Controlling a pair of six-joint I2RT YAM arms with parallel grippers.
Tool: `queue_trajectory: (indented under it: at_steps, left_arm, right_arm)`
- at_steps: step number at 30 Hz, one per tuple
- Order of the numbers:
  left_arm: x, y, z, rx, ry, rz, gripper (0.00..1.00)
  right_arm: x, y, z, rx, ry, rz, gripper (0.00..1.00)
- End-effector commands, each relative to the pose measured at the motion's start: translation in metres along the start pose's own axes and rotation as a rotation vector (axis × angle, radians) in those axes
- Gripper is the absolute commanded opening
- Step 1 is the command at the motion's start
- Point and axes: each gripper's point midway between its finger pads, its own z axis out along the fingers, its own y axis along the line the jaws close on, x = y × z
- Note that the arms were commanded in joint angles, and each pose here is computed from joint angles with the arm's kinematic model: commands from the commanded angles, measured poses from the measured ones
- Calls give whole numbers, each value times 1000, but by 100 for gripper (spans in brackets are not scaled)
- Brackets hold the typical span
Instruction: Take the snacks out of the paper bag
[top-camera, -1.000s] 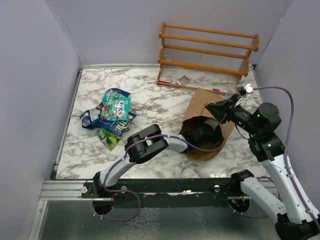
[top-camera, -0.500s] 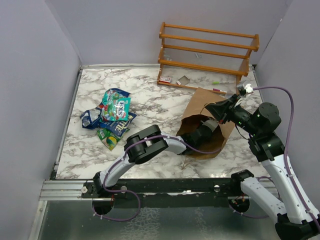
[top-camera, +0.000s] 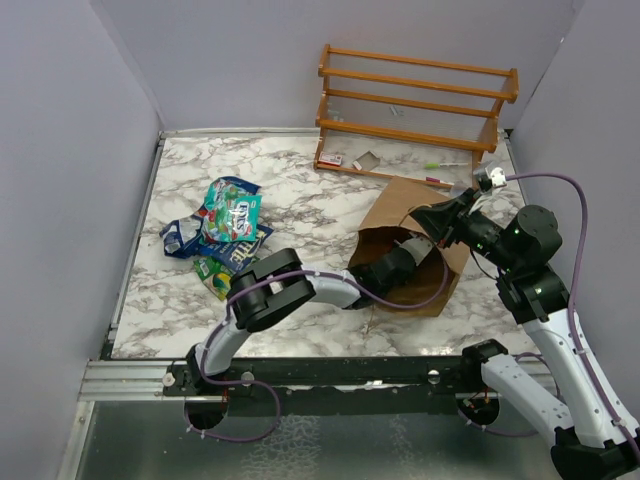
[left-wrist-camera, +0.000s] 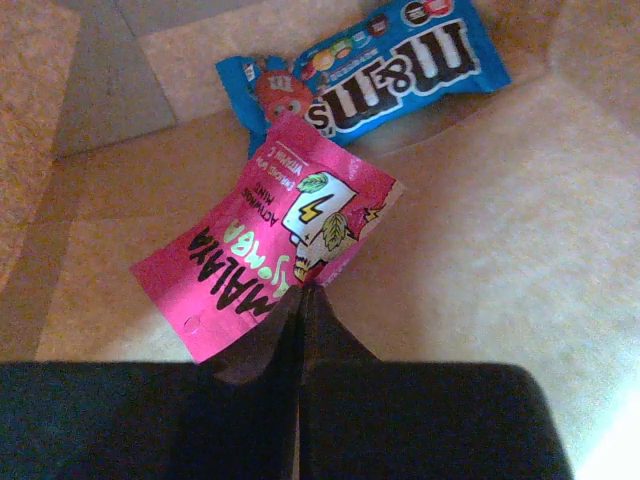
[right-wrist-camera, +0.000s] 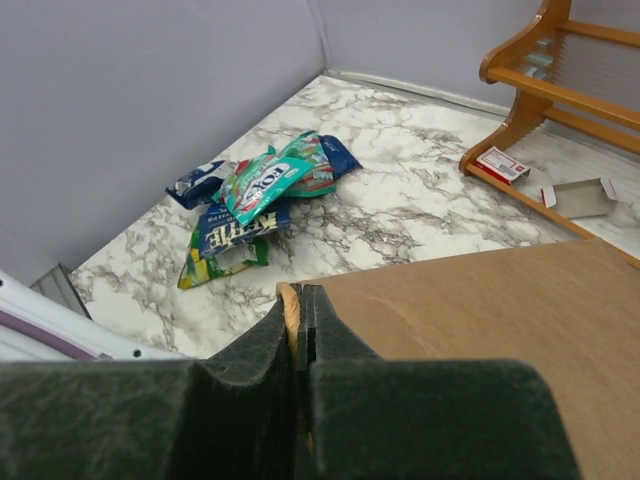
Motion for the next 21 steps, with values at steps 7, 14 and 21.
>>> queue_trajectory:
  at_steps: [7, 14, 21]
  left_arm:
    - [-32, -30, -70, 210, -48, 12, 0]
    - [-51, -40, -122, 339, -98, 32, 0]
    - [-91, -23, -185, 403, -194, 36, 0]
  right_arm:
    - [-21, -8, 0, 63, -63, -34, 2]
    - [-26, -22, 2, 128, -84, -33, 2]
    - [-25, -50, 0, 284, -106, 3, 2]
